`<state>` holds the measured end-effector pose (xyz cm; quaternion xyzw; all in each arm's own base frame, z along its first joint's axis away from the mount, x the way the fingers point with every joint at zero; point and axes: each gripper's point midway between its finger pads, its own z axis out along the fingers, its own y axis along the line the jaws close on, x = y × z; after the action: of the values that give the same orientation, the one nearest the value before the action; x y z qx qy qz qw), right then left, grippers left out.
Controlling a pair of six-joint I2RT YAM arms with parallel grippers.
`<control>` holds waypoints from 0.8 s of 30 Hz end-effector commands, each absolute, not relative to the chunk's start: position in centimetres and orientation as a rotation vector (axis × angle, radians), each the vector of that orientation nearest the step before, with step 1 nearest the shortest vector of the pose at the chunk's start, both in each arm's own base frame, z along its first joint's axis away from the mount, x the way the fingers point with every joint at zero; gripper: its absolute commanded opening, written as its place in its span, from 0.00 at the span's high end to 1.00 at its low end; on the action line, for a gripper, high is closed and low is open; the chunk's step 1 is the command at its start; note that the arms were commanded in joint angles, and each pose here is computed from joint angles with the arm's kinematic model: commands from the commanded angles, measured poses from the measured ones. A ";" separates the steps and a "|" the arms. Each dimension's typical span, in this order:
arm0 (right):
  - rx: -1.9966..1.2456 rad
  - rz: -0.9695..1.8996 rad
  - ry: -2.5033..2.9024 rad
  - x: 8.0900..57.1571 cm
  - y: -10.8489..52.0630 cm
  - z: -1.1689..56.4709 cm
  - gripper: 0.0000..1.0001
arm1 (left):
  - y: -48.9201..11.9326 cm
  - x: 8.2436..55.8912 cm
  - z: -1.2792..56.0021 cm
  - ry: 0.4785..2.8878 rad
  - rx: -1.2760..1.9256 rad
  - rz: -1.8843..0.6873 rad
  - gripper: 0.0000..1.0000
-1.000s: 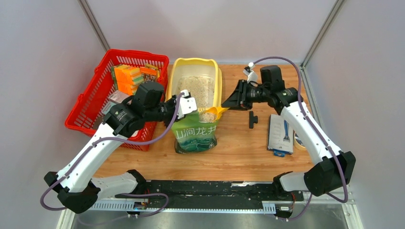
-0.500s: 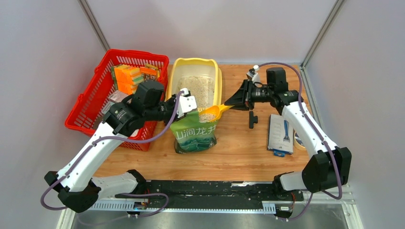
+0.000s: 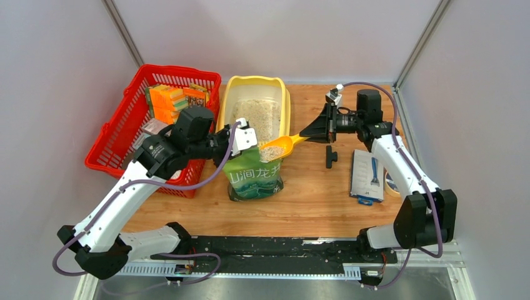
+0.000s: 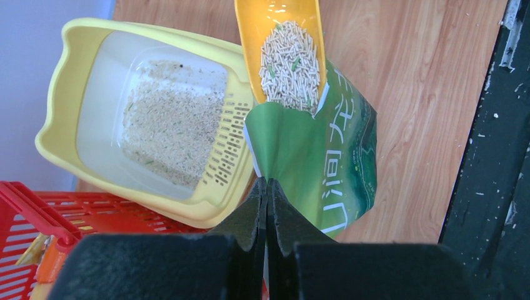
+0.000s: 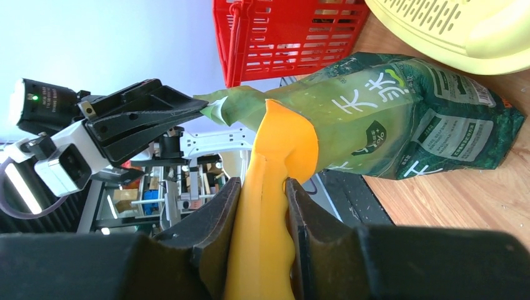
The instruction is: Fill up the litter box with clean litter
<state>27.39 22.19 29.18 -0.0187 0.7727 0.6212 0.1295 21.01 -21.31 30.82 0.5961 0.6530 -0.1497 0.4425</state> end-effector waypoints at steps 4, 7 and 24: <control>-0.066 1.859 2.182 28.2 20.1 29.6 1.00 | -19.6 21.2 34.1 1.523 1.439 -0.254 1.00; -0.067 1.882 2.178 28.0 20.1 30.2 1.00 | -19.6 21.3 33.9 1.522 1.439 -0.251 1.00; -0.129 1.955 2.077 32.4 20.6 35.2 1.00 | -19.4 21.4 32.0 1.571 1.452 -0.249 1.00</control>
<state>30.67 20.56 32.29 -0.0158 0.7382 0.6637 0.1197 21.23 -20.19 30.56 0.6007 0.6521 -0.1197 0.4468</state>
